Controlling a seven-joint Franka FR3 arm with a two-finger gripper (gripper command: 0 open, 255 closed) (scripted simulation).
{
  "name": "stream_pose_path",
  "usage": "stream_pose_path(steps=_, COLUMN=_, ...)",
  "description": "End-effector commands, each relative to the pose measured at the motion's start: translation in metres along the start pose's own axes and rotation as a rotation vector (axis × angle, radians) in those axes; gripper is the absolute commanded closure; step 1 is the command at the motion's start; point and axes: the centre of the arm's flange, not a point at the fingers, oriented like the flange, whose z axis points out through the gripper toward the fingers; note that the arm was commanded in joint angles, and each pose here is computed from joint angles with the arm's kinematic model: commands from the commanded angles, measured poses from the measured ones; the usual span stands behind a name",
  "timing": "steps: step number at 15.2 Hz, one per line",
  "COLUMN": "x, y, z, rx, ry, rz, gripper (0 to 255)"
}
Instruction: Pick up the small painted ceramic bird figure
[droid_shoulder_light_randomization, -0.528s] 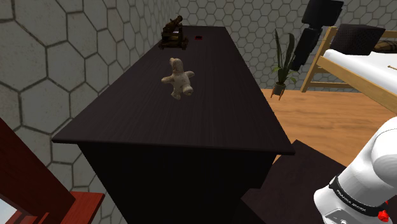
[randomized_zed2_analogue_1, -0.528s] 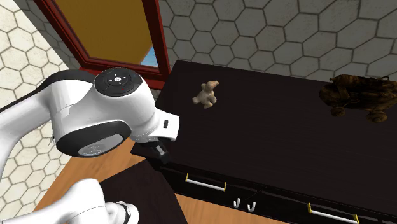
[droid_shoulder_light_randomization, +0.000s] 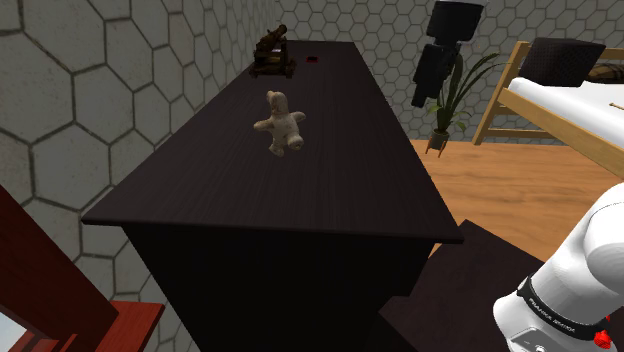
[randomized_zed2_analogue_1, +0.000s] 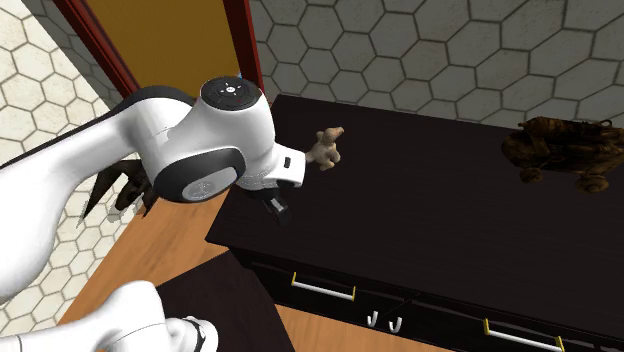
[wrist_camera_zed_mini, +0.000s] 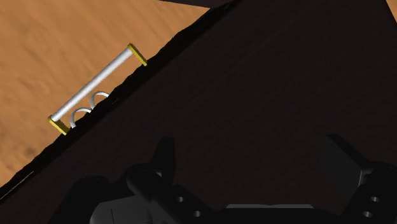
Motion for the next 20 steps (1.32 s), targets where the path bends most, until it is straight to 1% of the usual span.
stream_pose_path(steps=1, x=0.026, y=-0.011, z=0.004, rx=-0.003, ry=0.006, rz=-0.004, gripper=0)
stream_pose_path(steps=20, x=0.254, y=-0.101, z=0.028, rx=-0.04, ry=0.05, rz=-0.034, gripper=0)
